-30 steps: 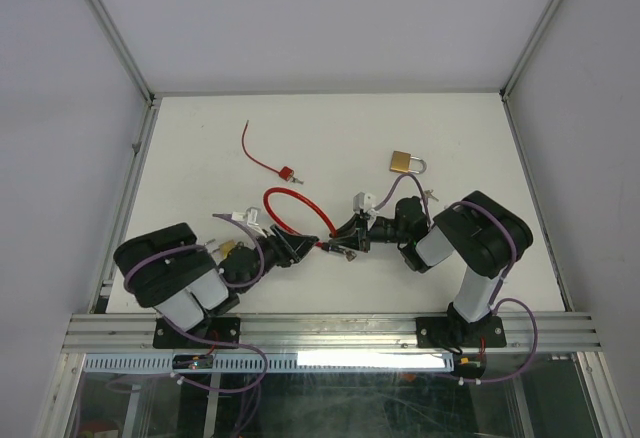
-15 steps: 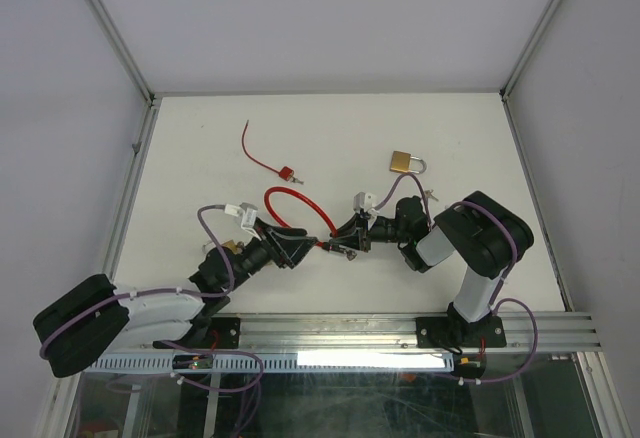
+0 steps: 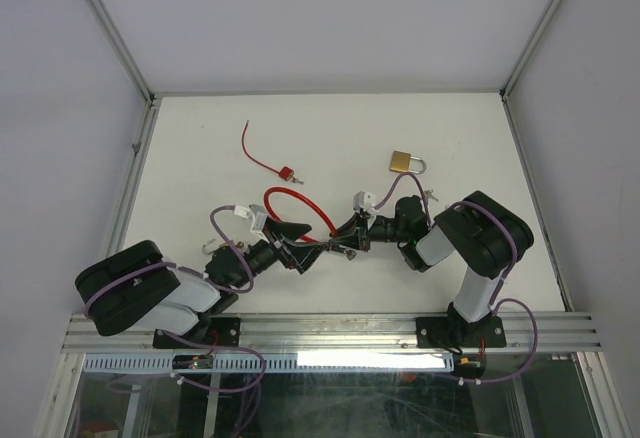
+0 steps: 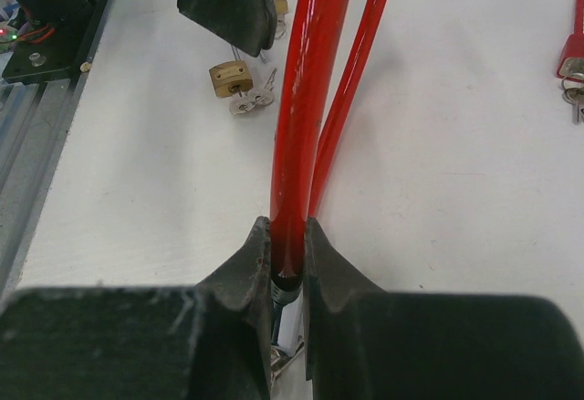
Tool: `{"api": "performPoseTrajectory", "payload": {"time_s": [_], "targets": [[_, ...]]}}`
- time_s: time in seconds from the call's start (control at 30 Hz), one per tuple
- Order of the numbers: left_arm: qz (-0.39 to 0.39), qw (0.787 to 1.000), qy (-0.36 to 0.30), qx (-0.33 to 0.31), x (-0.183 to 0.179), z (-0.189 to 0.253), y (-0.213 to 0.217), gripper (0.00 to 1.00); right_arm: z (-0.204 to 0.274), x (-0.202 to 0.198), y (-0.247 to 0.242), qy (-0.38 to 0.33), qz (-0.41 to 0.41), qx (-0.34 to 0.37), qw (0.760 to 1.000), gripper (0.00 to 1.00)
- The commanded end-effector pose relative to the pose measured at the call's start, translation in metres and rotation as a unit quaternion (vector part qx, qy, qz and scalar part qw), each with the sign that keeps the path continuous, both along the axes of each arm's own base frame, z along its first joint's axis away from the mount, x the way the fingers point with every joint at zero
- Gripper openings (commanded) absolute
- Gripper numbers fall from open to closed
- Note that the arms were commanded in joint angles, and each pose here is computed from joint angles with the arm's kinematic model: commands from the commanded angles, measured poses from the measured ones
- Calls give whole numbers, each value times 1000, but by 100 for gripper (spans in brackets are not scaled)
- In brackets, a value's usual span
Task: Lock with the key
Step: Lock the lock.
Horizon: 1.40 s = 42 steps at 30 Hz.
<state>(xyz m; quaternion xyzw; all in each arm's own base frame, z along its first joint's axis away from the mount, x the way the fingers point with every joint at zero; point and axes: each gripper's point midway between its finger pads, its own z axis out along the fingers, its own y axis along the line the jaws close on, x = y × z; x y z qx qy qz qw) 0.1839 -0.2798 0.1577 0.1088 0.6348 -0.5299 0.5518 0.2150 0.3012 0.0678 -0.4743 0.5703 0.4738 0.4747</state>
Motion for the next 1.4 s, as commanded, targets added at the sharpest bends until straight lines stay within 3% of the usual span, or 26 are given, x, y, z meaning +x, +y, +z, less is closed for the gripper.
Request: {"api": "performPoseTrajectory", "payload": {"time_s": [0.0, 0.23, 0.47, 0.87, 0.97, 1.37], "targets": [[6, 997, -45, -59, 3, 35, 1, 99, -11, 3, -3, 4, -8, -17, 1000, 0], [55, 998, 6, -23, 23, 12, -4, 90, -11, 3, -3, 4, -7, -17, 1000, 0], [74, 997, 27, -5, 31, 5, -13, 74, -11, 3, -2, 5, -6, -17, 1000, 0], [154, 985, 56, 52, 57, -23, -33, 60, -11, 2, -2, 5, -5, -18, 1000, 0], [170, 982, 58, 57, 63, -25, -33, 47, -11, 1, -1, 6, -3, -18, 1000, 0], [153, 983, 67, 76, 62, -37, -45, 37, -10, -1, 0, 1, 1, -17, 1000, 0]]}}
